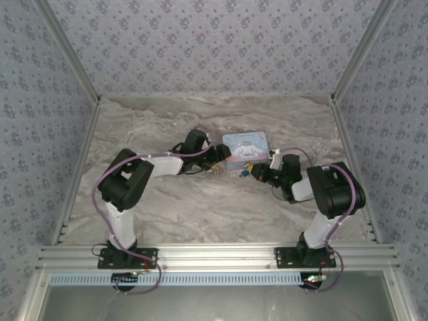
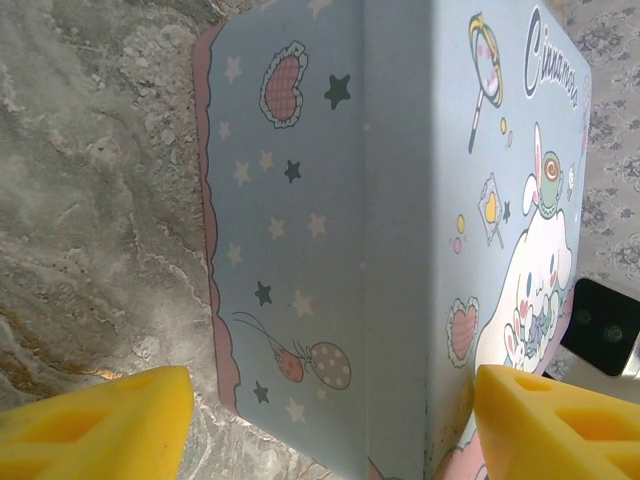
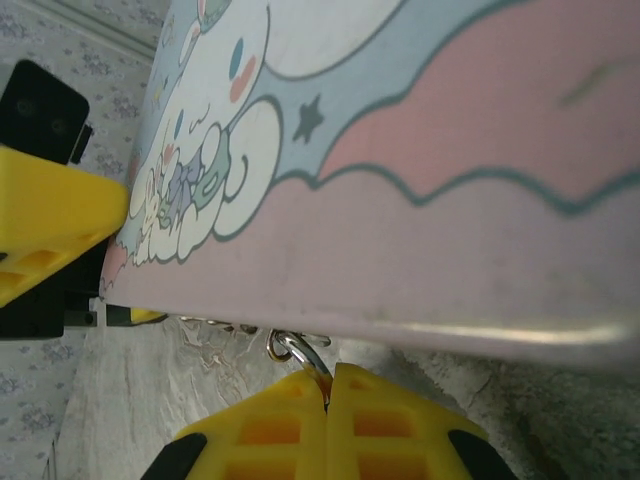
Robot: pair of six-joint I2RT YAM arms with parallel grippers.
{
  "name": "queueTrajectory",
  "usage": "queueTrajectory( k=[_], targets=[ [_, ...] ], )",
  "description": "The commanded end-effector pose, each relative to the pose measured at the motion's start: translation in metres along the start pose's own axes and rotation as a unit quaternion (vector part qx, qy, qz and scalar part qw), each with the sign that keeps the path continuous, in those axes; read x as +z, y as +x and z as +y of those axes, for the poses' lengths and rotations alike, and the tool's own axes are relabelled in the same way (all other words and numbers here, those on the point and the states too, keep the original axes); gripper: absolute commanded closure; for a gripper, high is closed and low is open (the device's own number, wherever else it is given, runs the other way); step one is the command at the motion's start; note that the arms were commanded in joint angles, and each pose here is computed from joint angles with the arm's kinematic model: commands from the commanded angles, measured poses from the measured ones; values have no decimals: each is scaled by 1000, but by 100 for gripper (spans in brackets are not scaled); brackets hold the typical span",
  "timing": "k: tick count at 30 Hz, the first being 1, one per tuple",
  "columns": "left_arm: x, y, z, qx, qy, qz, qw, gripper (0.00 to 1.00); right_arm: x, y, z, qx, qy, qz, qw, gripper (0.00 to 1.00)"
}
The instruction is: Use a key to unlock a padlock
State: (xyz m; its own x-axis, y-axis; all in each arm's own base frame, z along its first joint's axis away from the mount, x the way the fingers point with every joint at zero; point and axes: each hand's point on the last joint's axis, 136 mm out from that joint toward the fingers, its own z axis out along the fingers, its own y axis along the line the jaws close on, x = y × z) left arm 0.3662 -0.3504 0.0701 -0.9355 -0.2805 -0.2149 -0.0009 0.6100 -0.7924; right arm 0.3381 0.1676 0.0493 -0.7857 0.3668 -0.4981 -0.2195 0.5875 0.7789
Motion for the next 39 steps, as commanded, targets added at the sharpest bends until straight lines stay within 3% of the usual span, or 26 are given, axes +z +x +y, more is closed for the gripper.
queueTrajectory(
  k=[1, 14, 19, 26, 34, 39],
  targets=[
    [-4, 12, 10, -3, -22, 11, 1000, 27, -3, -14, 3, 3, -8, -27, 1000, 97],
    [-7, 11, 11, -3, -21, 7, 1000, 27, -26, -15, -6, 8, 19, -38, 999, 98],
    [-20, 3, -12, 5, 25, -22, 999, 23, -39, -8, -6, 4, 38, -28, 999, 98],
    [-63, -11, -50, 45, 75, -87, 992, 19, -61, 7, 9, -19, 61, 3, 998, 98],
    [-124, -20, -74, 97, 121, -174, 972, 15, -90, 34, 35, -22, 86, 56, 994, 97],
    [-159, -16, -66, 142, 95, -217, 961, 14, -98, 59, 50, -30, 96, 121, 988, 97]
  ],
)
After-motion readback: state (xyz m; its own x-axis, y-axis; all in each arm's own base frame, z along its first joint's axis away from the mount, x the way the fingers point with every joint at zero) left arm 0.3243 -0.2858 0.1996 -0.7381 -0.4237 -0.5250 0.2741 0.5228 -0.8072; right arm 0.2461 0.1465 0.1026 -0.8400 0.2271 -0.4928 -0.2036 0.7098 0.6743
